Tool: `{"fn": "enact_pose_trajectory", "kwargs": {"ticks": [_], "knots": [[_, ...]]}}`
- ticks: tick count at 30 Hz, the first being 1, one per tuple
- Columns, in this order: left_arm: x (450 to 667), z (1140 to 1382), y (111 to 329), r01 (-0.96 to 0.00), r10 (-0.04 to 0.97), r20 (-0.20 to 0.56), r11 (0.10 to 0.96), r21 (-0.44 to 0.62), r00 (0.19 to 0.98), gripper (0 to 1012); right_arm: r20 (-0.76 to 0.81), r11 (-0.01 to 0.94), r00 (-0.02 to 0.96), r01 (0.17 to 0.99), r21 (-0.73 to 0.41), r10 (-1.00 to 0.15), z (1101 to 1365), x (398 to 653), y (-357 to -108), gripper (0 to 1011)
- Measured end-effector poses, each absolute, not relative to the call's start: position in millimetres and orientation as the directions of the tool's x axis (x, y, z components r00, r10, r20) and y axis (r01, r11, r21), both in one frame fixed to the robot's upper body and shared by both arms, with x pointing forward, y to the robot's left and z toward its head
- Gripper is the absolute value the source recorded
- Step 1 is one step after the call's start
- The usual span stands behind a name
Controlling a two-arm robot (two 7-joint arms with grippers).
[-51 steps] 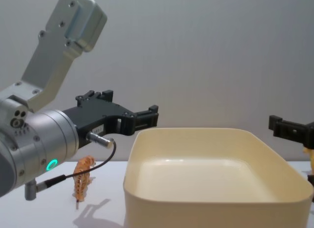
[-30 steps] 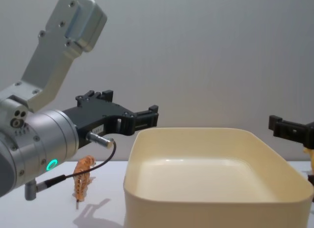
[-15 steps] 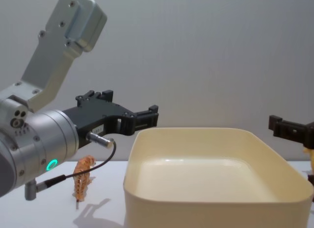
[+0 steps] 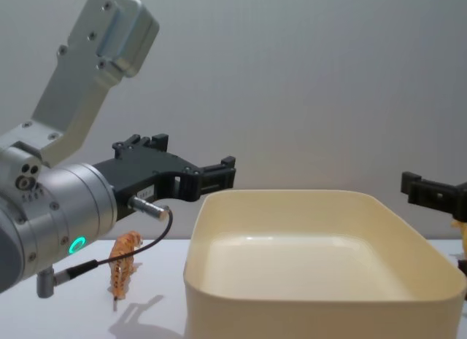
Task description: Pick up the toy alternately with two hands and place it into the central storage box.
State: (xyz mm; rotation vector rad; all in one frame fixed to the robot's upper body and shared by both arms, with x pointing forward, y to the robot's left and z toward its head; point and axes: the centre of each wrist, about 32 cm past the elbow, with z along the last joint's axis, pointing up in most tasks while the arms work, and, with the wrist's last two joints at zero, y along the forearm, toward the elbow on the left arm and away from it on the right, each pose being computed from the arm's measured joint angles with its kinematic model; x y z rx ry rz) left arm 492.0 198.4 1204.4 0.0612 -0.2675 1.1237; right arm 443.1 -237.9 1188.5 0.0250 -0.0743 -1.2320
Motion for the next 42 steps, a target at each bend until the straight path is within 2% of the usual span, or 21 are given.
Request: {"fn": "enact_pose_trajectory", "kwargs": {"ticks": [14,15,25,42], "knots": [[492.0,1204.4,198.4,-0.897,0.882,0.242,0.434,-0.086,0.404,1001,0.041,0.269,0.267,0.963,0.031,-0.963,1188.0,435.7,-259.2,1001],[492.0,1204.4,198.4,-0.897,0.882,0.242,0.434,-0.086,0.404,1001,0.045,0.247,0.246,0.969,0.013,-0.968,1188.2,432.0,-268.7,1001],[492.0,1204.4,198.4,-0.897,0.882,0.242,0.434,-0.086,0.404,1001,0.061,0.213,0.215,0.976,-0.044,-0.975,1186.6,428.1,-285.8,1001],[492.0,1204.4,198.4,-0.897,0.882,0.242,0.434,-0.086,0.404,1001,0.103,0.2,0.221,0.963,-0.18,-0.97,1162.9,456.7,-293.3,1001]]}}
